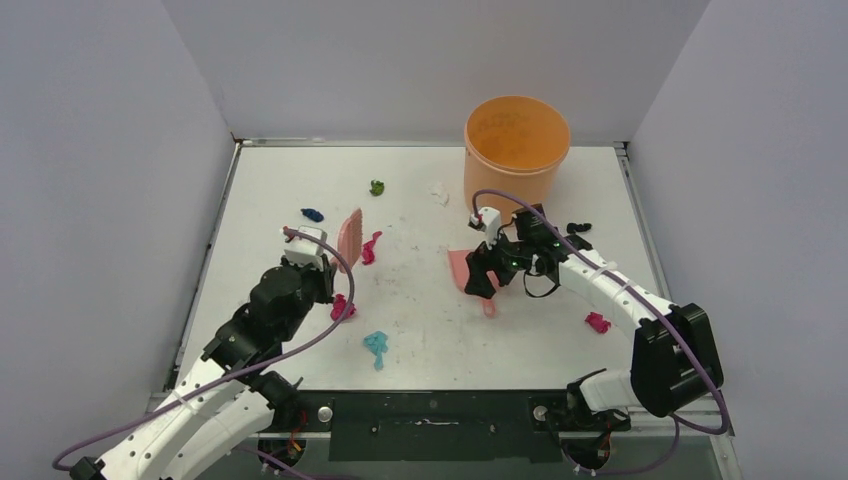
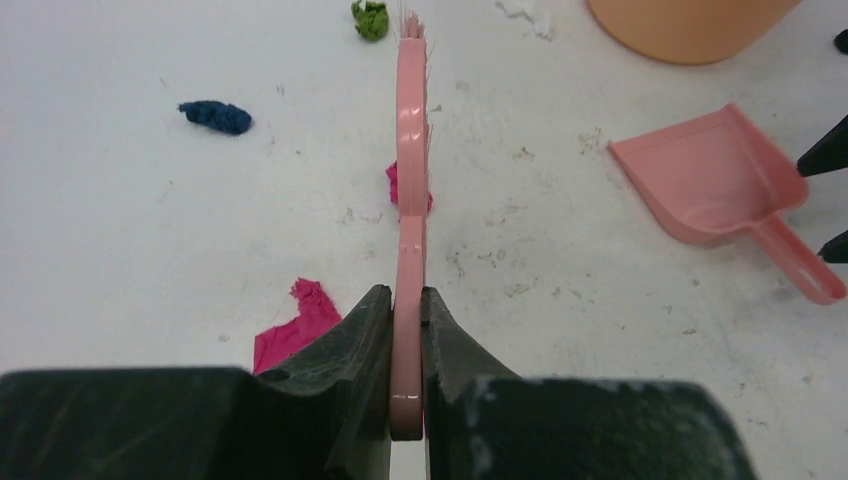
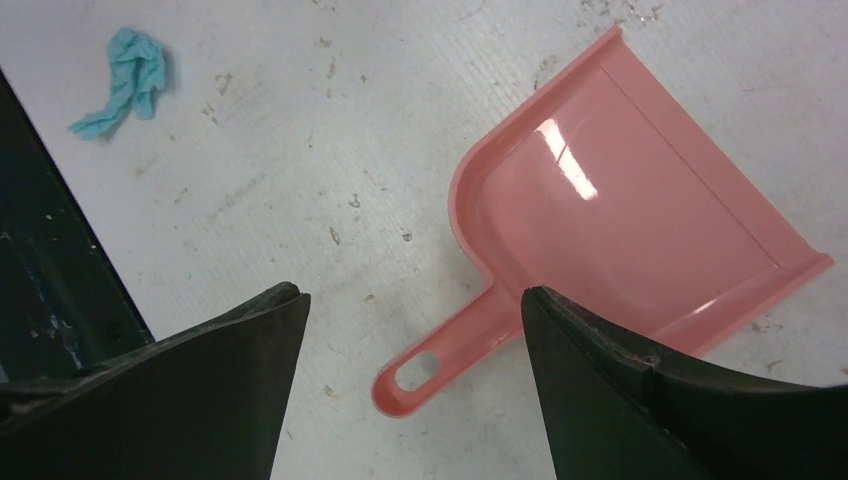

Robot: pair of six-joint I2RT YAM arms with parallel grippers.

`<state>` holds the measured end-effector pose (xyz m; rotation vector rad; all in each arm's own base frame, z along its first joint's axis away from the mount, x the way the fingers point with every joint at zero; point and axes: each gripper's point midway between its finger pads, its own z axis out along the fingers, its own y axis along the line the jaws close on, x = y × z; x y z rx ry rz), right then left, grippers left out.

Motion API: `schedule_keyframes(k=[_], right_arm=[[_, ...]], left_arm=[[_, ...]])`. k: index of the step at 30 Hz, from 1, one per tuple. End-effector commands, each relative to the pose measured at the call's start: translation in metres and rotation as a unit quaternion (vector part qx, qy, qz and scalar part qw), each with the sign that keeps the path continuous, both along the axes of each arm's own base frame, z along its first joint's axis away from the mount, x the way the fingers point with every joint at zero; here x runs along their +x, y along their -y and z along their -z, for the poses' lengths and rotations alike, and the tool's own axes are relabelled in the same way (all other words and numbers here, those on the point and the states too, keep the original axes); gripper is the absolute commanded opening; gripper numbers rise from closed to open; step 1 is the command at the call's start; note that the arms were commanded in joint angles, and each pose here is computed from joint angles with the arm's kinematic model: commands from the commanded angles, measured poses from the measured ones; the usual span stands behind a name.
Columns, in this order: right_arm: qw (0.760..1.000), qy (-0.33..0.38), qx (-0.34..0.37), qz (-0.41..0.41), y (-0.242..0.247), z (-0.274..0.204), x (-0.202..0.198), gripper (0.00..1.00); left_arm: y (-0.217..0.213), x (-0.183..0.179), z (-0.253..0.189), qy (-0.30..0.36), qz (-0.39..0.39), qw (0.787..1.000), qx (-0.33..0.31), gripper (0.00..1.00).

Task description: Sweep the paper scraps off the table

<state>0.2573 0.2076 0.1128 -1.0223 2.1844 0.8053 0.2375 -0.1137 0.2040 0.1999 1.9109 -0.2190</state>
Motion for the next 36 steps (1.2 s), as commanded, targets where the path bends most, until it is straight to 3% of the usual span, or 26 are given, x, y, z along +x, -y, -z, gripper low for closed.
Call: schedule_keyframes(k=[1, 6, 15, 22, 32, 36], right_arm=[[0.997, 0.052, -0.054, -0.008, -0.003, -0.009, 0.010, 0.79], [0.985, 0.095, -0.144, -0.020, 0.007, 0.005, 0.000, 0.85], [0.973, 0.111, -0.201, -0.014, 0.023, 0.024, 0.000, 0.89], [0.957, 0.059, -0.282, -0.043, 0.041, 0.054, -0.008, 0.86], [0.951, 0.058, -0.302, 0.014, 0.068, 0.050, 0.006, 0.84], [0.963, 0.027, -0.269, 0.004, 0.072, 0.057, 0.004, 0.73]], left_arm=[[0.001, 0.011, -0.041, 0.075, -0.007, 0.996, -0.036, 0.00], [-0.004, 0.014, -0.040, 0.074, -0.020, 0.997, -0.031, 0.00], [-0.005, 0.018, -0.039, 0.074, -0.021, 0.996, -0.033, 0.00], [-0.004, 0.018, -0.039, 0.076, -0.019, 0.996, -0.034, 0.00], [-0.003, 0.017, -0.041, 0.079, -0.014, 0.996, -0.038, 0.00], [-0.001, 0.017, -0.039, 0.074, -0.008, 0.996, -0.039, 0.00]])
